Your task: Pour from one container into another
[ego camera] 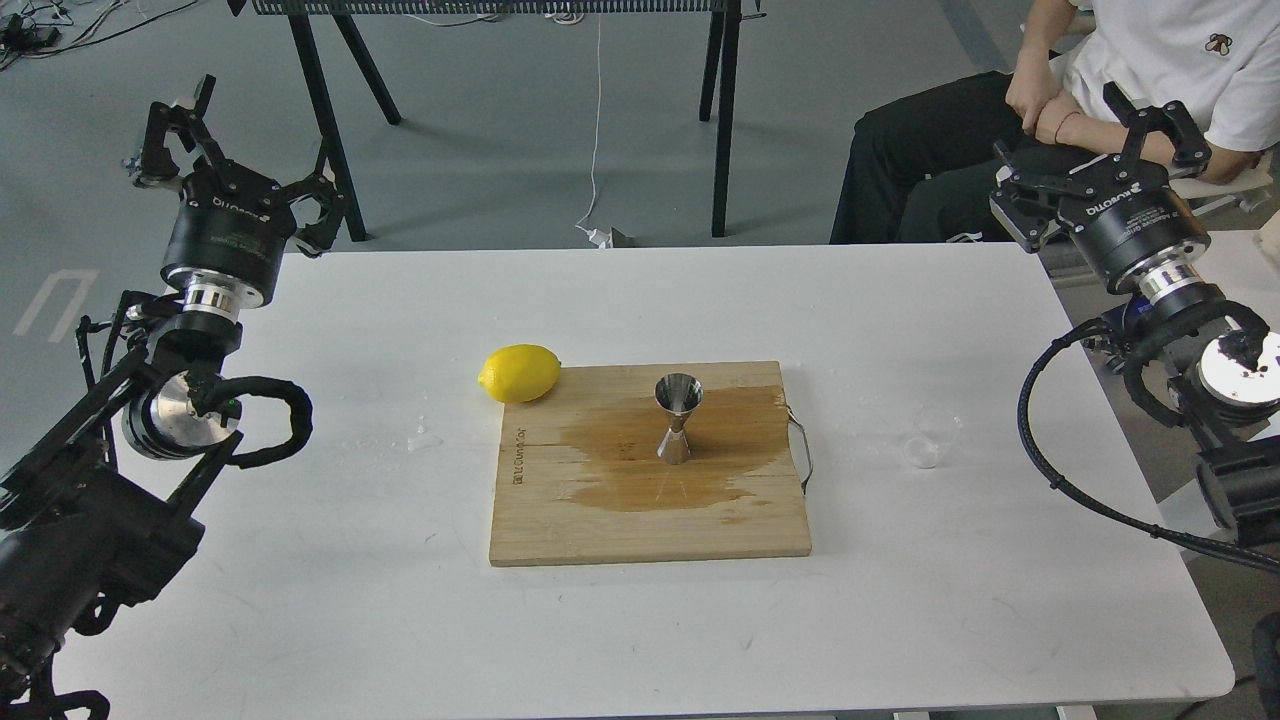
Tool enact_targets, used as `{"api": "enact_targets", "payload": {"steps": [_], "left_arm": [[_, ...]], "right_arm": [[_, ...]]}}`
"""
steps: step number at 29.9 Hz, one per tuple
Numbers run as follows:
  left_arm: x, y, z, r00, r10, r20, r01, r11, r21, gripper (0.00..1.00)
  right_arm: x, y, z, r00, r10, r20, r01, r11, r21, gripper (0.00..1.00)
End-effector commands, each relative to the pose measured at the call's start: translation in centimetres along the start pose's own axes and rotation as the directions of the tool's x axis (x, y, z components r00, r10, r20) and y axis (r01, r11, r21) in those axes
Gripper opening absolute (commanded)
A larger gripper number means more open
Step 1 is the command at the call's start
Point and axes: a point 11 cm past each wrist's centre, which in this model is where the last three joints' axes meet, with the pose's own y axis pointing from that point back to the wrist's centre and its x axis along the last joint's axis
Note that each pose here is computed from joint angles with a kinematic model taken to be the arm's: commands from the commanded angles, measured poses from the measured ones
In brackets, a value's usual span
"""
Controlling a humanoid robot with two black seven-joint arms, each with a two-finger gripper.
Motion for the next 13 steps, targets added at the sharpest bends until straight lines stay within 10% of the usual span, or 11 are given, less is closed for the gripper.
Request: {"api": "enact_targets", "payload": {"steps": [1, 13], "left_arm": [[0.0, 0.0, 0.0, 1.0, -0.001, 0.0, 0.001, 1.0, 0.002, 1.0], [0.0, 0.0, -0.2, 1.0, -0.002, -0.001, 0.002, 1.0, 0.005, 1.0]], "right_arm": [[-1.0, -0.8, -0.3, 0.999, -0.023, -0.028, 0.022, 1.0, -0.006, 1.0], [-1.8, -1.1, -1.3, 0.999, -0.043, -0.017, 0.044, 0.999, 0.031, 1.0]]}}
